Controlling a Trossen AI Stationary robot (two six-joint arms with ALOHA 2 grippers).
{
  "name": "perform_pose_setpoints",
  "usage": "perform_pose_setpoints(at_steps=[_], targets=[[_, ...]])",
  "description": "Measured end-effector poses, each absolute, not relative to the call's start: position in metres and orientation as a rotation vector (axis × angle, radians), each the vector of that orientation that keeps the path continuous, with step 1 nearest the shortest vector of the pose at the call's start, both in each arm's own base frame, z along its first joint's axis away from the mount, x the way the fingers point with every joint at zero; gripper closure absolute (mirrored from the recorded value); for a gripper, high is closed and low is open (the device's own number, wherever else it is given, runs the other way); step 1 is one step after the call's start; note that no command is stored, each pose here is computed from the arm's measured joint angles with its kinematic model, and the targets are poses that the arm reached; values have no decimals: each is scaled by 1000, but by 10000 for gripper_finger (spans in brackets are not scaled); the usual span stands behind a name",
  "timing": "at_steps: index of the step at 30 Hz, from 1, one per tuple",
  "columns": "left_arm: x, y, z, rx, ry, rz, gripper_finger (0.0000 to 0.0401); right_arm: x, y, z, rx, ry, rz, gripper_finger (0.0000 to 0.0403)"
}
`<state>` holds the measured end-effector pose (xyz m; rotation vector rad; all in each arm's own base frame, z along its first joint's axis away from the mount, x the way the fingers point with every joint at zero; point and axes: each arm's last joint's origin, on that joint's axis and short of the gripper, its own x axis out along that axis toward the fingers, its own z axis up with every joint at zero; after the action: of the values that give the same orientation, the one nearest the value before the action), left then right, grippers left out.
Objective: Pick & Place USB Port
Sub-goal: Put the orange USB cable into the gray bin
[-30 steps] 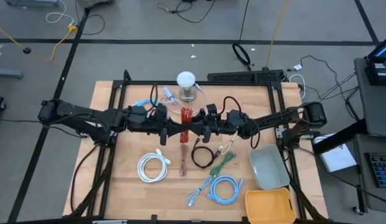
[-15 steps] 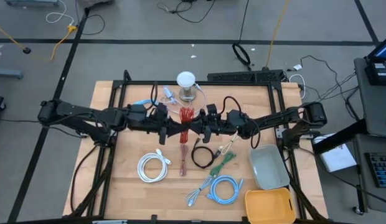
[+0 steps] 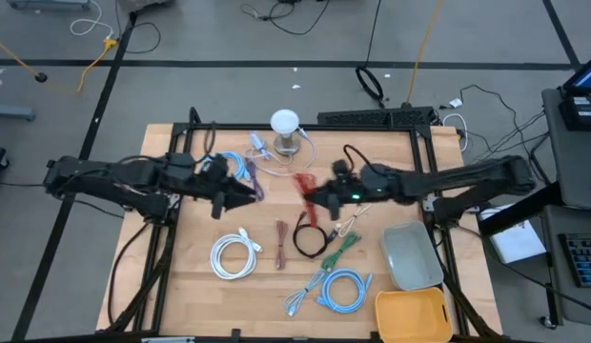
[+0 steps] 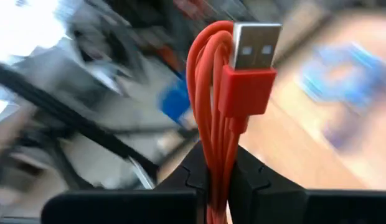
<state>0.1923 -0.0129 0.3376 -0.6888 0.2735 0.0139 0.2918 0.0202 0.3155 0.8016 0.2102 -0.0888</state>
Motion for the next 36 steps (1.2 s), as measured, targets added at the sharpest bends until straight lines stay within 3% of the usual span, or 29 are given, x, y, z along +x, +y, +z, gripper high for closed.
perform_pose_setpoints(at_steps=[8, 12, 29, 36], targets=[[167, -8, 332, -641, 348, 159, 244, 179, 56, 308, 1084, 626, -533, 385], [170, -7, 330, -618, 363, 173, 256, 150, 76, 295, 1121, 761, -682, 385], [181, -3, 322, -615, 406, 205, 261, 132, 128, 251, 962, 1222, -985, 386], [181, -3, 322, -628, 408, 200, 259, 128, 133, 248, 953, 1225, -1008, 386]])
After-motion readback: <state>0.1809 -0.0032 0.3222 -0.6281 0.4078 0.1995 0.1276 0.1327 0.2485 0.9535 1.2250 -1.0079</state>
